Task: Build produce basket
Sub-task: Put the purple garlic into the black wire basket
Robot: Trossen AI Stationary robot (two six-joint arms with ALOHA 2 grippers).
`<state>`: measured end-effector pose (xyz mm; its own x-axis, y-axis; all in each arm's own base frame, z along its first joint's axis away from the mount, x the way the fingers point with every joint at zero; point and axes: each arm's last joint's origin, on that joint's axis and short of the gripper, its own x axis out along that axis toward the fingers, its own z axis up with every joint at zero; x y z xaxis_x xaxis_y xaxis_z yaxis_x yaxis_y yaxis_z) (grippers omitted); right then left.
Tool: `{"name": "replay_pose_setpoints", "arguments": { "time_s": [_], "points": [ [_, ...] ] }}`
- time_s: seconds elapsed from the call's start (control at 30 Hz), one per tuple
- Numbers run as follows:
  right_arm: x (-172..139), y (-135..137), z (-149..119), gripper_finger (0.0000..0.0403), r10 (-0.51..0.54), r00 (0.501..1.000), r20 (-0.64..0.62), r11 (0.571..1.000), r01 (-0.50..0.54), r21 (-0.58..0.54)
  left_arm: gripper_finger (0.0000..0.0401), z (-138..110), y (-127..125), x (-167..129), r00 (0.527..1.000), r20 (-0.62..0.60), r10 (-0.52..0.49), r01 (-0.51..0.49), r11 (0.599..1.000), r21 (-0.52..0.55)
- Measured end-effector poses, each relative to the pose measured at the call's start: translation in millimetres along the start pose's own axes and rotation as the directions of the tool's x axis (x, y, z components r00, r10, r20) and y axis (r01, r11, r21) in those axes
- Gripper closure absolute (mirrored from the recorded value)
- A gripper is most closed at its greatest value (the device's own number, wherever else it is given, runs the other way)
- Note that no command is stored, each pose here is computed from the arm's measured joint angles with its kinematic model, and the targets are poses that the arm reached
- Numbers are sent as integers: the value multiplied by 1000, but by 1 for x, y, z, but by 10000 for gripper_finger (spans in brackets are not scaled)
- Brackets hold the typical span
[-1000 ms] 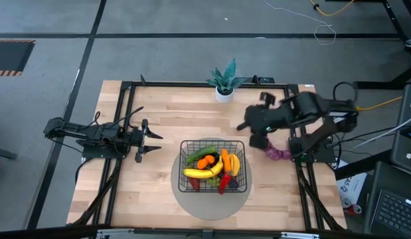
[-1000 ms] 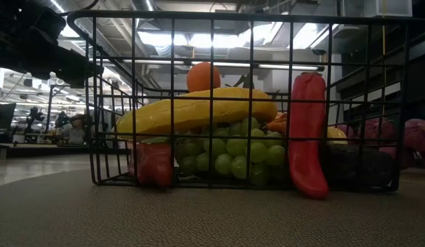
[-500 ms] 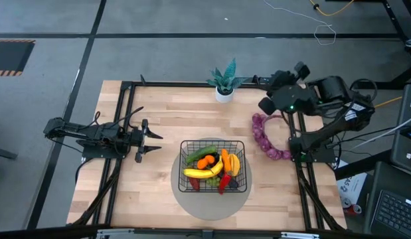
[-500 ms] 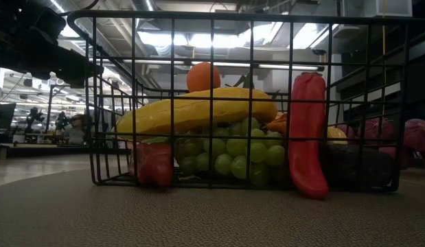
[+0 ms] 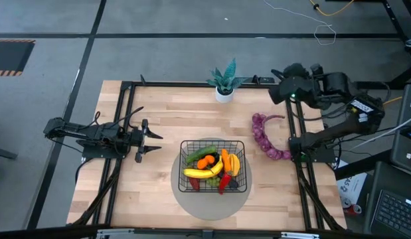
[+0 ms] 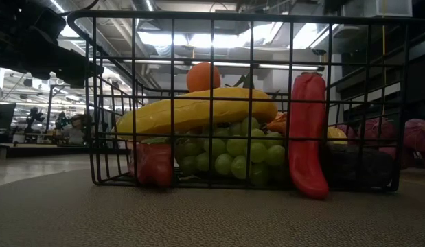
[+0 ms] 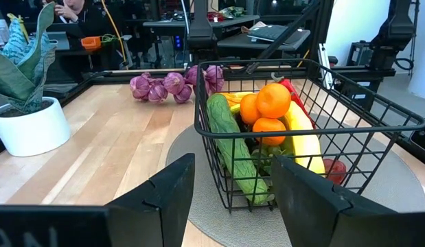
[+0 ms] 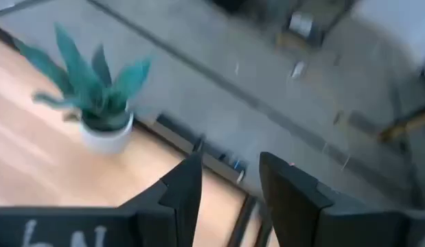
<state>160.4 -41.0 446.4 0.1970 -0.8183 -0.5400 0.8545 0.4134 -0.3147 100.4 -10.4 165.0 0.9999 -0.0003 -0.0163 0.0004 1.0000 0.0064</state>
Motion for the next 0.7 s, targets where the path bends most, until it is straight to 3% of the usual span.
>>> {"name": "replay_pose_setpoints", "arguments": {
  "time_s": [0.13,0.27,0.5,0.7],
  "points": [
    [21,10,-34,255,70,982,-174,995,-56,86,213,0,0,0,1000,0,0,0,1000,0],
    [46,33,-68,255,118,941,-318,991,-93,93,213,0,0,0,1000,0,0,0,1000,0],
    [88,66,-112,255,90,931,-352,996,-80,43,213,0,0,0,1000,0,0,0,1000,0],
    [114,77,-138,255,191,866,-462,970,-93,226,213,0,0,0,1000,0,0,0,1000,0]
  ]
}}
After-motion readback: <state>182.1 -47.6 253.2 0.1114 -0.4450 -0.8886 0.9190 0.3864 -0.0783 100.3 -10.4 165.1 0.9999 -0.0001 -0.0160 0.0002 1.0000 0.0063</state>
